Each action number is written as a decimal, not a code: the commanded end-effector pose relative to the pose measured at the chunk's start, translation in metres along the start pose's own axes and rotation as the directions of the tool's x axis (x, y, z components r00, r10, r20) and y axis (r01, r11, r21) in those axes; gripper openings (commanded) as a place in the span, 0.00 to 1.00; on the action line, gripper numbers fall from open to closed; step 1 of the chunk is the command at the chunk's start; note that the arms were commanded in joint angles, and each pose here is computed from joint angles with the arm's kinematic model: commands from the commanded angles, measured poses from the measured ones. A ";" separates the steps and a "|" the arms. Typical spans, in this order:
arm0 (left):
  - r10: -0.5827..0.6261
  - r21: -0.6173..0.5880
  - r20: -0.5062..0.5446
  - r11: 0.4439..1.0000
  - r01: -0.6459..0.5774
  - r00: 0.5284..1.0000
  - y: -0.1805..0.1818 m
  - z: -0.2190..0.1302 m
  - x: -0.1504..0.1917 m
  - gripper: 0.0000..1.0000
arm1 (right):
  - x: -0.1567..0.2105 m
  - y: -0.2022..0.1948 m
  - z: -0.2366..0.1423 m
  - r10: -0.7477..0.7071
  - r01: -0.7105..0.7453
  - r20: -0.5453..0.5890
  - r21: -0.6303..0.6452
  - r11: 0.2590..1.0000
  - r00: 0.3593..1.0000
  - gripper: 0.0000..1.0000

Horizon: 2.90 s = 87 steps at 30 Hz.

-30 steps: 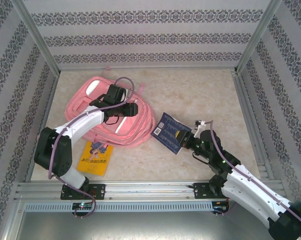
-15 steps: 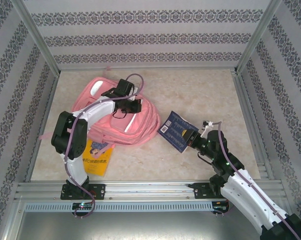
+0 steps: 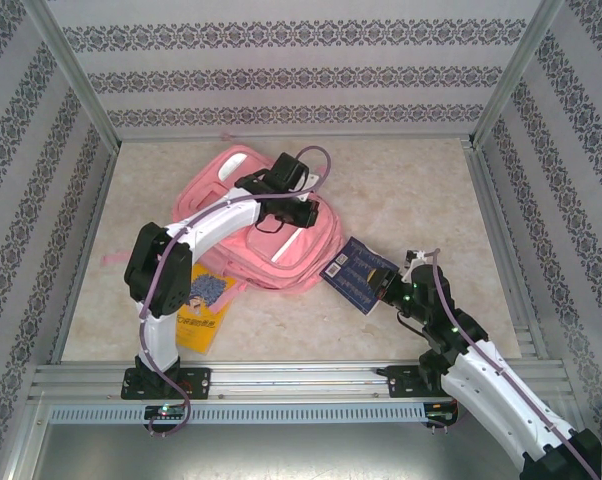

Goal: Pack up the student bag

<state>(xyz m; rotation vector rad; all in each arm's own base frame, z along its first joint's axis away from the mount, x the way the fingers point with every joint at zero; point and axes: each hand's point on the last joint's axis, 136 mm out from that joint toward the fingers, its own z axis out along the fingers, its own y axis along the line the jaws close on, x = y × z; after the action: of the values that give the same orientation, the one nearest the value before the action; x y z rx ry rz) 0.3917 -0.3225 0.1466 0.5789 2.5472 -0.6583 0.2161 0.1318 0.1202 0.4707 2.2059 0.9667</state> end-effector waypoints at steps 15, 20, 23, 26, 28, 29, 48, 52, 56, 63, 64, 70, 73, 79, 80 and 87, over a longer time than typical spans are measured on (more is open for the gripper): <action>0.171 0.037 0.104 0.984 -0.175 0.980 -0.060 -0.115 -0.031 0.00 | -0.012 0.061 -0.043 -0.028 0.023 -0.027 -0.166 0.986 0.999 0.00; 0.190 0.054 0.116 0.979 -0.197 0.975 -0.068 -0.127 -0.036 0.00 | -0.024 0.084 -0.053 -0.018 0.015 -0.009 -0.216 0.976 1.000 0.00; 0.208 0.046 0.104 0.976 -0.214 0.973 -0.066 -0.126 -0.033 0.00 | -0.033 0.096 -0.053 0.030 -0.029 -0.001 -0.268 0.963 1.000 0.00; 0.215 0.031 0.077 0.975 -0.218 0.973 -0.061 -0.121 -0.027 0.00 | -0.042 0.111 -0.050 0.115 -0.109 -0.006 -0.379 0.919 0.993 0.00; 0.200 0.020 0.060 0.979 -0.201 0.978 -0.057 -0.118 -0.024 0.25 | -0.049 0.118 -0.049 0.179 -0.166 -0.012 -0.443 0.881 0.984 0.00; 0.188 0.020 0.054 0.982 -0.190 0.981 -0.056 -0.117 -0.022 0.40 | -0.052 0.122 -0.050 0.202 -0.185 -0.016 -0.475 0.860 0.979 0.00; 0.350 -0.060 -0.022 0.934 -0.351 0.936 -0.116 -0.108 0.032 0.70 | -0.061 0.133 -0.054 0.238 -0.210 -0.017 -0.537 0.817 0.971 0.00; 0.395 -0.116 -0.078 0.908 -0.402 0.915 -0.119 -0.089 0.041 0.71 | -0.060 0.133 -0.055 0.239 -0.212 -0.021 -0.539 0.815 0.971 0.00; 0.414 -0.207 -0.091 0.882 -0.424 0.906 -0.110 -0.081 0.037 0.70 | -0.060 0.133 -0.055 0.243 -0.217 -0.024 -0.541 0.813 0.970 0.00; 0.422 -0.239 -0.101 0.868 -0.434 0.901 -0.104 -0.072 0.037 0.44 | -0.061 0.134 -0.057 0.249 -0.222 -0.025 -0.544 0.810 0.968 0.00; 0.424 -0.241 -0.101 0.867 -0.436 0.900 -0.103 -0.070 0.037 0.39 | -0.061 0.135 -0.057 0.250 -0.223 -0.025 -0.544 0.809 0.968 0.00; 0.466 -0.231 -0.103 0.848 -0.477 0.879 -0.099 -0.065 0.041 0.05 | -0.060 0.134 -0.056 0.250 -0.226 -0.029 -0.539 0.811 0.968 0.00; 0.464 -0.207 -0.052 0.861 -0.464 0.884 -0.102 -0.071 0.035 0.00 | -0.058 0.131 -0.055 0.247 -0.223 -0.027 -0.531 0.818 0.969 0.00; 0.441 -0.206 0.028 0.881 -0.427 0.897 -0.101 -0.103 0.008 0.00 | -0.047 0.110 -0.048 0.226 -0.209 -0.017 -0.455 0.866 0.974 0.00; 0.440 -0.210 0.043 0.882 -0.423 0.897 -0.102 -0.109 0.003 0.00 | -0.046 0.108 -0.047 0.226 -0.209 -0.015 -0.448 0.869 0.974 0.00; 0.398 -0.180 0.153 0.911 -0.370 0.905 -0.105 -0.152 -0.017 0.00 | -0.014 0.052 -0.018 0.232 -0.228 -0.020 -0.290 0.929 0.972 0.00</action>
<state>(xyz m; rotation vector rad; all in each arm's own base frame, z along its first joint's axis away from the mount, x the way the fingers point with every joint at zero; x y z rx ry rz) 0.3043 -0.3401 0.2589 0.9640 2.2979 -0.2946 0.2144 0.1539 0.1882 0.6015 1.9664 1.4618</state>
